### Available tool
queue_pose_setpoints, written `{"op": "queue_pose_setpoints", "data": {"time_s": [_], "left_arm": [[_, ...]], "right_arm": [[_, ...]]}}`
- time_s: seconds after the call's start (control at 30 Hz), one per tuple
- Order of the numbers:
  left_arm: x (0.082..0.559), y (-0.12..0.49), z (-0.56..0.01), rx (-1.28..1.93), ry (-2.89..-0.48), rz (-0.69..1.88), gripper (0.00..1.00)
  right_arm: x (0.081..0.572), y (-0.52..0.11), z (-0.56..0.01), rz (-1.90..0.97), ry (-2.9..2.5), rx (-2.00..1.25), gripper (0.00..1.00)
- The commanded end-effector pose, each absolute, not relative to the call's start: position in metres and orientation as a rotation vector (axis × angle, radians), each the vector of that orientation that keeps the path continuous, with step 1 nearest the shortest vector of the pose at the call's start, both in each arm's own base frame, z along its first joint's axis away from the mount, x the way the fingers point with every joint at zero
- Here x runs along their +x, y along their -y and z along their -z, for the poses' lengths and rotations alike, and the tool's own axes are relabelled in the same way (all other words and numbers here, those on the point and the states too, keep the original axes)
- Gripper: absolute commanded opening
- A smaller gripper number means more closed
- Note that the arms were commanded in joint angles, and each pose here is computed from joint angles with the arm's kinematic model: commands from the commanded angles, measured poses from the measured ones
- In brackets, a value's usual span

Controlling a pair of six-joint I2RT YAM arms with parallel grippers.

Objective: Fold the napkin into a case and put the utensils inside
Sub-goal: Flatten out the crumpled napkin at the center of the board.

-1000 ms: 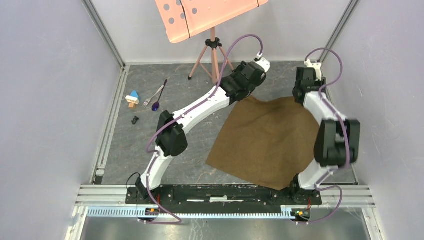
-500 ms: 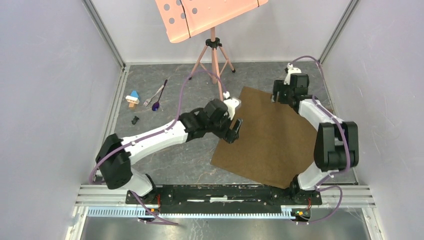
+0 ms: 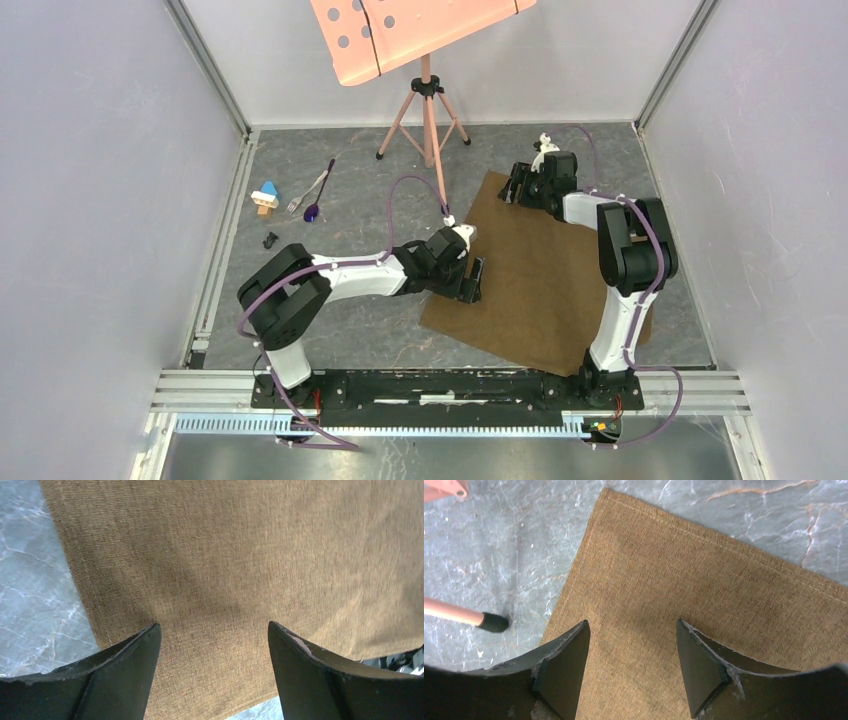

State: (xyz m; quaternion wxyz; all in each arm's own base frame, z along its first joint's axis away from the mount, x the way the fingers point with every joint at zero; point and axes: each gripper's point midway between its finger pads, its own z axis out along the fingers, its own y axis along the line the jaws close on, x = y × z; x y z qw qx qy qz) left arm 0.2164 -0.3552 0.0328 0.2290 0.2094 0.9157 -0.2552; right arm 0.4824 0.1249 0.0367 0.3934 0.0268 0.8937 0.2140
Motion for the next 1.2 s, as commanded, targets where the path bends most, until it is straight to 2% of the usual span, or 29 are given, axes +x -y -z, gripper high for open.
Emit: {"op": "queue_pose_setpoints", "data": {"time_s": [0.0,0.3,0.4,0.53,0.7,0.87,1.03,1.17], "left_arm": [[0.25,0.321,-0.006,0.323,-2.597,0.447,0.86],[0.306,0.29,-0.002,0.29,-2.608,0.222,0.91],[0.322,0.294,-0.018,0.319,-2.6,0.167,0.91],[0.318,0.308,-0.058,0.378,-2.576,0.282,0.91],[0.28,0.348,-0.13,0.543,-2.539,0.722,0.91],[0.235,0.377,-0.194,0.722,-2.424,1.146,0.96],[0.214,0.374,-0.214,0.824,-2.334,1.25,1.0],[0.206,0.366,-0.223,0.835,-2.275,1.269,1.0]], "right_arm": [[0.514,-0.12,-0.044,-0.527,-2.194,0.109,0.7],[0.583,-0.107,-0.033,-0.518,-2.175,0.159,0.7],[0.611,-0.107,-0.051,-0.528,-2.142,0.114,0.7],[0.602,-0.121,-0.096,-0.58,-2.183,-0.004,0.73],[0.511,-0.094,-0.147,-0.422,-2.221,0.017,0.8],[0.402,-0.048,-0.131,-0.364,-2.302,0.206,0.8],[0.304,0.024,-0.107,-0.135,-2.429,0.693,0.81],[0.222,0.039,-0.088,0.019,-2.489,1.015,0.83]]}}
